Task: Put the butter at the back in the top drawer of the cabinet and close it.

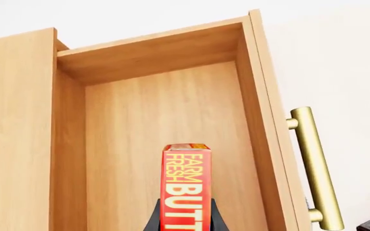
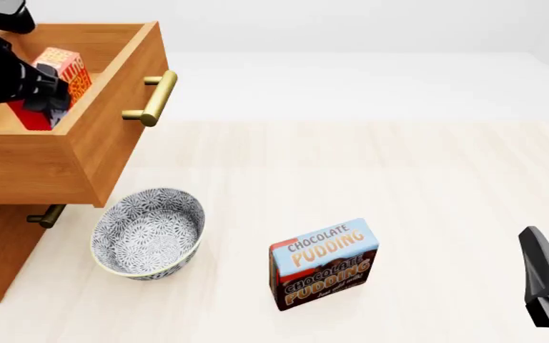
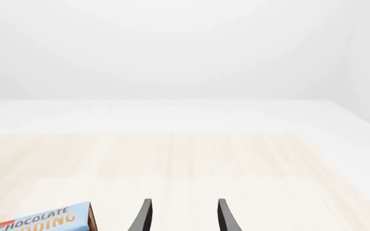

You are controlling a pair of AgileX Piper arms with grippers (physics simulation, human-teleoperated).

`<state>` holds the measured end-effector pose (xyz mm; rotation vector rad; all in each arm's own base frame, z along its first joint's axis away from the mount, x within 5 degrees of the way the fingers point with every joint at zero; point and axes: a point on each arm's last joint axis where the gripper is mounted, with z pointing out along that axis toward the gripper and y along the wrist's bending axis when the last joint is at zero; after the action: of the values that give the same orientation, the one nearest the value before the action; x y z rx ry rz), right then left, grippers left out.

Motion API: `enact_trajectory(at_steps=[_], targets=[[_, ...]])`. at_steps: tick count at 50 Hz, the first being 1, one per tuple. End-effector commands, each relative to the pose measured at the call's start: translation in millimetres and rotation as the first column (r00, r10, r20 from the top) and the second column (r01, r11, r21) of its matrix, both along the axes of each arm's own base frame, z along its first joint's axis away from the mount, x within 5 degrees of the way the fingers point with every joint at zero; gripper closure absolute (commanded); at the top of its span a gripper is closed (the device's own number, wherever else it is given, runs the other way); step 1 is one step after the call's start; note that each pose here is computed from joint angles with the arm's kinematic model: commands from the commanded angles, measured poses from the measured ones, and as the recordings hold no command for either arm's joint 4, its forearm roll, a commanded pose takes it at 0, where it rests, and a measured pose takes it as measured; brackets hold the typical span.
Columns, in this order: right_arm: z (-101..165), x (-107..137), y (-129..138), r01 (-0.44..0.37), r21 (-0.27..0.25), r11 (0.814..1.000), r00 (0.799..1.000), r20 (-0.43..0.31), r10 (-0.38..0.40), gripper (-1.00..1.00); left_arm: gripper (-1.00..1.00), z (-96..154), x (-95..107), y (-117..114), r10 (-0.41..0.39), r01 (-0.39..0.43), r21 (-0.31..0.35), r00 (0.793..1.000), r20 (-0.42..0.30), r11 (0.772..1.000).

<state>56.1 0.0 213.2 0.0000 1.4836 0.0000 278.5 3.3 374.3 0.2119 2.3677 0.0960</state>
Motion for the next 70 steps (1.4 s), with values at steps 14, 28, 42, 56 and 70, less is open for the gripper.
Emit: enact_trajectory(at_steps=[14, 28, 42, 56, 70], targets=[[0.0, 0.0, 0.0, 0.000, 0.000, 1.000, 1.000, 0.000, 0.000, -1.00, 1.00, -3.5, 4.5, 4.1, 0.010, -0.010, 0.004, 1.000, 0.009, 1.000], [0.0, 0.0, 0.0, 0.000, 0.000, 1.000, 1.000, 0.000, 0.000, -1.00, 1.00, -2.0, -0.1, 10.6, 0.028, -0.028, 0.011, 0.999, 0.024, 1.000], [0.0, 0.0, 0.0, 0.000, 0.000, 1.000, 1.000, 0.000, 0.000, -1.00, -1.00, 0.2, -0.7, 8.2, 0.026, -0.026, 0.005, 0.999, 0.027, 1.000], [0.0, 0.0, 0.0, 0.000, 0.000, 1.000, 1.000, 0.000, 0.000, -1.00, -1.00, 48.2, -24.3, -8.9, -0.012, 0.015, -0.022, 0.991, 0.132, 1.000], [0.0, 0.0, 0.0, 0.000, 0.000, 1.000, 1.000, 0.000, 0.000, -1.00, -1.00, 95.5, -64.3, -33.0, -0.087, 0.106, -0.065, 0.966, 0.242, 0.992]])
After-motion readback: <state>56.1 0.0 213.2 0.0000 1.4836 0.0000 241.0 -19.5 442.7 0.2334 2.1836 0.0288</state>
